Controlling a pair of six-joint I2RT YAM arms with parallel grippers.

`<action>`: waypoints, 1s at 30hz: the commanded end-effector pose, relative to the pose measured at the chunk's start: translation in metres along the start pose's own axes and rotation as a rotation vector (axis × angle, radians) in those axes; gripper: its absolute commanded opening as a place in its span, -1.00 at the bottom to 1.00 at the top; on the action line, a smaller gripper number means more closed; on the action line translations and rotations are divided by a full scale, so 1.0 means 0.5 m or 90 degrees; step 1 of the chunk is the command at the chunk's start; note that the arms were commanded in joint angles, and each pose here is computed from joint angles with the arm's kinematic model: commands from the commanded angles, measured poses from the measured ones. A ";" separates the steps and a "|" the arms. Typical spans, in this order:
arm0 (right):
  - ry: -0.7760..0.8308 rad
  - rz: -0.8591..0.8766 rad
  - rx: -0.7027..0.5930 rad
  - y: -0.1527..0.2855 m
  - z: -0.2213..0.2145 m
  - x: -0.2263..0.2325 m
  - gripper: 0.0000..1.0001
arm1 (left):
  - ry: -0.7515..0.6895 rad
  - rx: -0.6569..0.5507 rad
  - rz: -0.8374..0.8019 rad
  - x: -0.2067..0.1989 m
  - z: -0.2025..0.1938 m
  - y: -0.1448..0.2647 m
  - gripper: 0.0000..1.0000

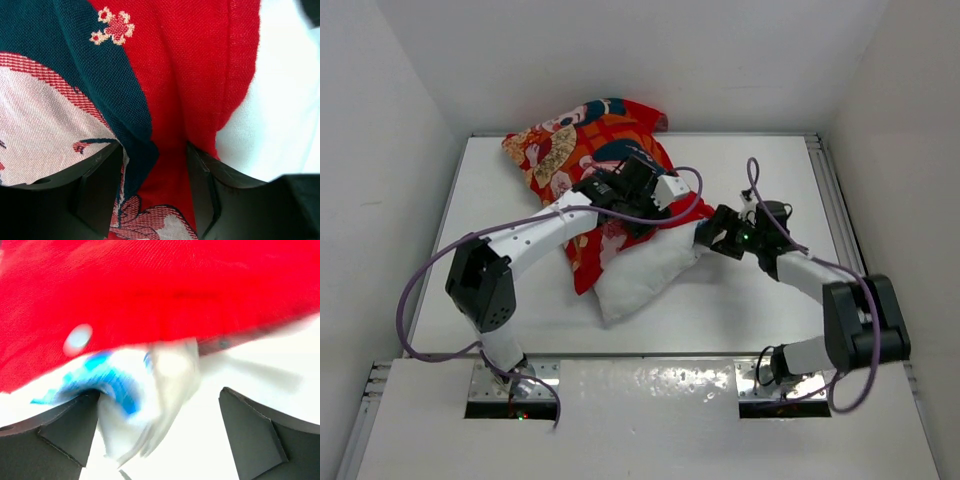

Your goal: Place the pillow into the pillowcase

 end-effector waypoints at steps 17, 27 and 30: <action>0.028 0.070 -0.280 0.083 -0.122 0.028 0.98 | -0.029 -0.031 -0.093 -0.038 0.024 0.047 0.42; -0.003 0.203 -0.203 -0.036 -0.123 0.110 0.97 | -0.045 0.033 -0.057 -0.034 -0.012 -0.003 -0.03; 0.007 0.217 -0.193 -0.060 -0.127 0.124 0.93 | -0.051 0.035 -0.064 -0.038 -0.019 -0.018 -0.61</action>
Point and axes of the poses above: each gripper's point midway between its finger pads, its own y axis back along the fingers, its own x axis along the line the jaws close on, z = x × y, the point moved 8 cm from there along y, back along the fingers, and after that the axes turned 6 degrees about -y, right-handed, at the moved point
